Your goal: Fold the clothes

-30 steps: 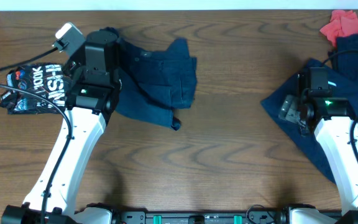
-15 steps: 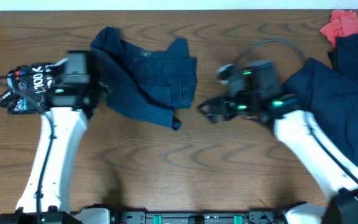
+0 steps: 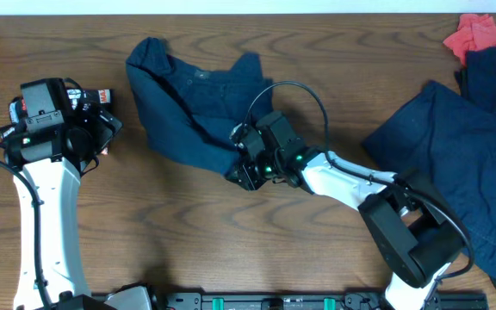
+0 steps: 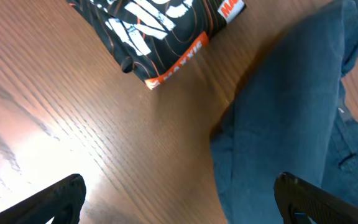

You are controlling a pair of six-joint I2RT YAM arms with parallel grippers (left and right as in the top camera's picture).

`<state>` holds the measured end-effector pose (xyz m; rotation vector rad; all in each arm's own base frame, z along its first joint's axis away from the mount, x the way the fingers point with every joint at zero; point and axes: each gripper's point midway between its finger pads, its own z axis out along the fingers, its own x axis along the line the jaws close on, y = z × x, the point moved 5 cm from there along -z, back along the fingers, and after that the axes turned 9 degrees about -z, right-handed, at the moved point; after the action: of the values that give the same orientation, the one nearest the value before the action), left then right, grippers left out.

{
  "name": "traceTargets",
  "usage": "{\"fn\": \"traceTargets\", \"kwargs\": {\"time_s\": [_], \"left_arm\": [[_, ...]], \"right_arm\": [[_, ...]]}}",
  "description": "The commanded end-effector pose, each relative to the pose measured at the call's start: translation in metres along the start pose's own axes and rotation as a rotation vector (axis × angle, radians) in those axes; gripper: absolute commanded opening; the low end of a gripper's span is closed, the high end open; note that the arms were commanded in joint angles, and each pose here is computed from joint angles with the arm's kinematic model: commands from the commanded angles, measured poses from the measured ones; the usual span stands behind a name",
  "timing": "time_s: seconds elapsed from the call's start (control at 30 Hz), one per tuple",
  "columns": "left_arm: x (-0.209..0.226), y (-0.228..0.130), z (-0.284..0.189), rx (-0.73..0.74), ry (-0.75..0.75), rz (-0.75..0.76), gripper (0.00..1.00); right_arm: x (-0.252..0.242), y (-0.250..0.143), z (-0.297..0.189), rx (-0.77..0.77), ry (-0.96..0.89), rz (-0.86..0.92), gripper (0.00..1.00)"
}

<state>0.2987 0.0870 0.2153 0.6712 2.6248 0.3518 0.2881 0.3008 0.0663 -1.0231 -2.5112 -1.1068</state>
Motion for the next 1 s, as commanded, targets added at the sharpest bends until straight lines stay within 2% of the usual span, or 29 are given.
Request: {"fn": "traceTargets", "kwargs": {"time_s": [0.0,0.1,0.23,0.27,0.37,0.5,0.57,0.63,0.7,0.73,0.8,0.87,0.97], "left_arm": [[-0.005,0.002,-0.007,0.001,-0.034,0.001,0.98],[-0.005,0.001,-0.007,0.004,-0.036,0.001,0.98],[-0.008,-0.001,-0.007,0.021,-0.054,0.002,0.98],[-0.01,-0.002,-0.007,0.034,-0.071,0.002,0.98],[-0.018,-0.009,-0.008,0.089,-0.136,0.005,0.98],[-0.034,-0.025,-0.012,0.187,-0.238,0.044,0.98],[-0.042,-0.038,-0.015,0.245,-0.282,0.091,0.98],[-0.048,-0.051,-0.016,0.293,-0.306,0.128,0.98],[-0.052,-0.065,-0.016,0.327,-0.315,0.17,0.98],[-0.053,-0.071,-0.016,0.341,-0.313,0.192,0.98],[-0.056,-0.083,-0.017,0.367,-0.311,0.245,0.98],[-0.059,-0.097,-0.018,0.398,-0.306,0.299,0.98],[-0.063,-0.112,-0.017,0.418,-0.3,0.382,0.98]], "right_arm": [[-0.015,0.001,-0.023,0.003,-0.075,0.079,0.01],[-0.057,-0.016,-0.074,0.079,-0.381,0.201,0.01],[-0.111,-0.055,-0.186,0.16,-0.999,0.422,0.01],[-0.115,-0.061,-0.21,0.157,-1.094,0.46,0.01],[-0.115,-0.063,-0.249,0.112,-1.113,0.478,0.03],[-0.103,-0.058,-0.256,0.085,-0.985,0.426,0.07],[-0.1,-0.065,-0.257,0.122,-0.987,0.433,0.09],[-0.1,-0.081,-0.266,0.216,-1.068,0.457,0.1],[-0.1,-0.104,-0.29,0.285,-1.267,0.573,0.11],[-0.098,-0.116,-0.308,0.282,-1.421,0.681,0.16],[-0.093,-0.13,-0.328,0.255,-1.584,0.803,0.27],[-0.093,-0.135,-0.332,0.252,-1.6,0.849,0.29],[-0.097,-0.128,-0.317,0.239,-1.472,0.826,0.3]]}}
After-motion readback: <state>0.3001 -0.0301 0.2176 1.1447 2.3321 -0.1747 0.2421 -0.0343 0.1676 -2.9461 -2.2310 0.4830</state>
